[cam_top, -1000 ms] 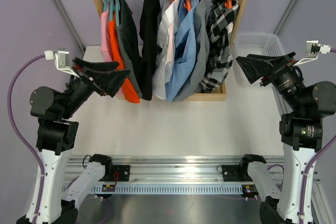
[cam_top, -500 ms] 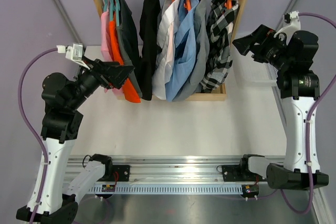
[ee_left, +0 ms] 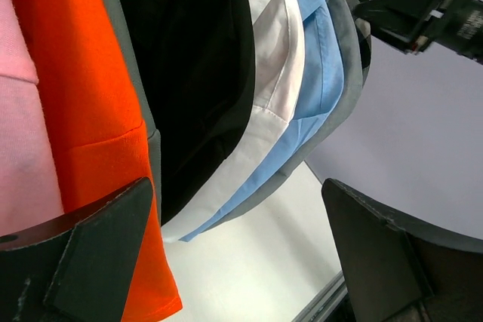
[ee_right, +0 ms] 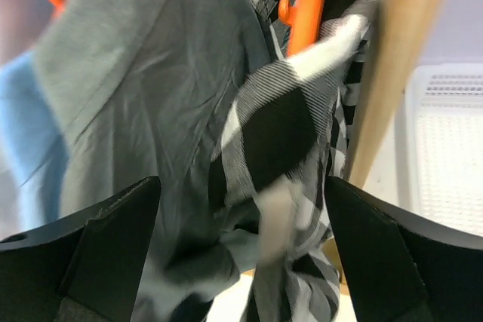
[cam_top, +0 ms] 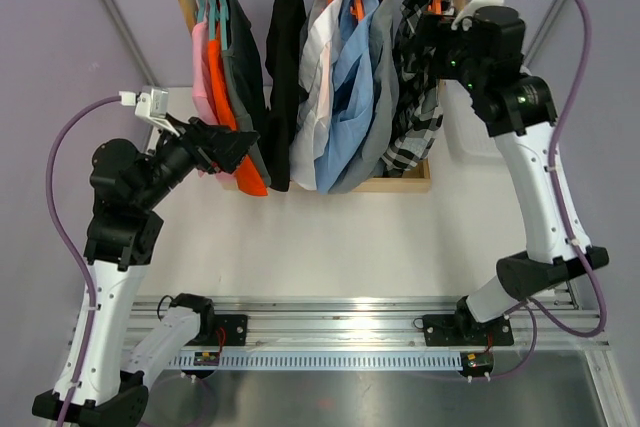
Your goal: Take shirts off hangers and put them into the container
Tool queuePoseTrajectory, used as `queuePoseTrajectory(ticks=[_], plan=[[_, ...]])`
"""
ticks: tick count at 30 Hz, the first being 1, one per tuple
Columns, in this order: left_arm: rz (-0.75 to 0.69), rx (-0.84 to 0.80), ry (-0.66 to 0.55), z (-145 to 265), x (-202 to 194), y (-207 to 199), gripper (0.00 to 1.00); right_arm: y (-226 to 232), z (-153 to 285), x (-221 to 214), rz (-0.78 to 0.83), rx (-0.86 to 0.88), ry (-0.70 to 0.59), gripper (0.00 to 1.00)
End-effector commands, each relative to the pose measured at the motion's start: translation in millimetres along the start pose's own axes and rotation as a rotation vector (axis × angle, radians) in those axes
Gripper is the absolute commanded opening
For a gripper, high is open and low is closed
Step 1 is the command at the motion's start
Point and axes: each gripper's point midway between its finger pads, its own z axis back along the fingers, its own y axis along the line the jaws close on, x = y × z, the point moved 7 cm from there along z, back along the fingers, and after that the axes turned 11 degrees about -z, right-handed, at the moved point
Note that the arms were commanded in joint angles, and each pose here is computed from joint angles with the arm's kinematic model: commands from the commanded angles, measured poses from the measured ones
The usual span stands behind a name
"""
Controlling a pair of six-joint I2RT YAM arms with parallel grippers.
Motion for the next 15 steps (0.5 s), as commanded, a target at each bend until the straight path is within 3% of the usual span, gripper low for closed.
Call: queuePoseTrajectory(ticks=[1, 9, 15], plan=[[-0.037, -0.016, -0.032, 7.4, 4.3, -5.6, 0.99, -2.1, -10.6, -1.8, 0.121, -0.19, -0.029, 0.97], [-0.055, -0.003, -0.039, 13.9, 3.8, -6.7, 0.99, 6.6, -19.7, -5.1, 0.155, -0.268, -0.048, 0.77], [-0.051, -0.007, -0.032, 13.5, 1.0, -6.1, 0.99, 13.8, -2.7, 2.2, 0.184, -0.311, -0.11, 0.76]])
